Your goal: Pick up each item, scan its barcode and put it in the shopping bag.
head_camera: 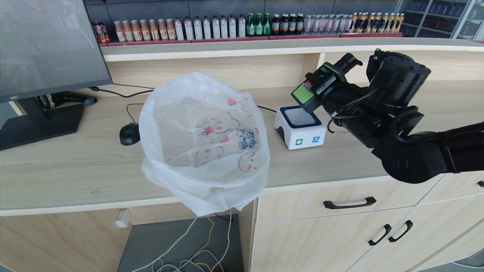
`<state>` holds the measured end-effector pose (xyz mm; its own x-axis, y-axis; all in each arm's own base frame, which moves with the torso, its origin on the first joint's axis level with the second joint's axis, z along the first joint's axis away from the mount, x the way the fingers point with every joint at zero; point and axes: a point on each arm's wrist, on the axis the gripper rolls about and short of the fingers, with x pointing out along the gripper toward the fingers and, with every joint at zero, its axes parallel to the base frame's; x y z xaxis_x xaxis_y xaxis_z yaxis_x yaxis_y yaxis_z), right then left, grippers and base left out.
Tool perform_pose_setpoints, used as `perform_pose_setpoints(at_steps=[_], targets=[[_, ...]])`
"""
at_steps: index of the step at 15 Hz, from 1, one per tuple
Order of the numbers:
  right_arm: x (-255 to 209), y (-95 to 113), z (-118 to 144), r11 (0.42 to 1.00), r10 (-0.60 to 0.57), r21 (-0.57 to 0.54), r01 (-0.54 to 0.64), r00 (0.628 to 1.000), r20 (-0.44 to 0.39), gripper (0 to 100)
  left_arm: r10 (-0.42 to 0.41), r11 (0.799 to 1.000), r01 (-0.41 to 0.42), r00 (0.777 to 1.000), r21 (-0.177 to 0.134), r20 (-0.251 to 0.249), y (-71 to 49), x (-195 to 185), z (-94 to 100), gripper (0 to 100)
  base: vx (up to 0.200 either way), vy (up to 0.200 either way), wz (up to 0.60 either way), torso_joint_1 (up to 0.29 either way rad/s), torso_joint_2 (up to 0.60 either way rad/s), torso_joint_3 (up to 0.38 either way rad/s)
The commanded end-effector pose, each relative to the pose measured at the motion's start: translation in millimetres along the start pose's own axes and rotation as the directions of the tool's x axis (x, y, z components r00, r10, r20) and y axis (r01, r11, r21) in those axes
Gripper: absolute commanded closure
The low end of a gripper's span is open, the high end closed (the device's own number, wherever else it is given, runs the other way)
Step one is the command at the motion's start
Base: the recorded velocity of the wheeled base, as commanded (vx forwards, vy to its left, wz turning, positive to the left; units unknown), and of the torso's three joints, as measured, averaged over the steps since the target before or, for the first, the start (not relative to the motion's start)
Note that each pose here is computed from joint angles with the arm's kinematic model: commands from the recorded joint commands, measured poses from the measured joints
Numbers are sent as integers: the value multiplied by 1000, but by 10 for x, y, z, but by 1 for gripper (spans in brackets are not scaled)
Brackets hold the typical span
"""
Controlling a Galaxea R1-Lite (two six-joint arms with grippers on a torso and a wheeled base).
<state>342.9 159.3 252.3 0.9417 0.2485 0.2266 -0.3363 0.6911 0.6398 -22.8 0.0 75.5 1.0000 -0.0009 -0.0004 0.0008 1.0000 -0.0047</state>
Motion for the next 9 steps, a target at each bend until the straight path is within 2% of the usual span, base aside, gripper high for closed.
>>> perform_pose_setpoints(at_steps=[1, 3, 5, 7, 9], targets=[[-202, 100, 164, 999, 20, -39, -19, 1000, 19, 100, 1, 1000, -1, 1000, 0, 0, 0, 0, 0, 0, 0, 0, 0, 0, 0, 0], [-364, 137, 183, 995, 32, -97, -30, 999, 15, 100, -1, 1000, 1, 1000, -1, 0, 0, 0, 0, 0, 0, 0, 0, 0, 0, 0], [-605, 144, 126, 978, 63, -200, -60, 998, 7, 100, 1, 1000, -1, 1000, 0, 0, 0, 0, 0, 0, 0, 0, 0, 0, 0, 0], [-831, 76, 52, 935, 119, -341, -96, 992, 48, 100, -1, 1000, 1, 1000, -1, 0, 0, 0, 0, 0, 0, 0, 0, 0, 0, 0], [-998, 35, -1, 869, 213, -473, -147, 973, 88, 100, 1, 1000, -1, 1000, -1, 0, 0, 0, 0, 0, 0, 0, 0, 0, 0, 0]])
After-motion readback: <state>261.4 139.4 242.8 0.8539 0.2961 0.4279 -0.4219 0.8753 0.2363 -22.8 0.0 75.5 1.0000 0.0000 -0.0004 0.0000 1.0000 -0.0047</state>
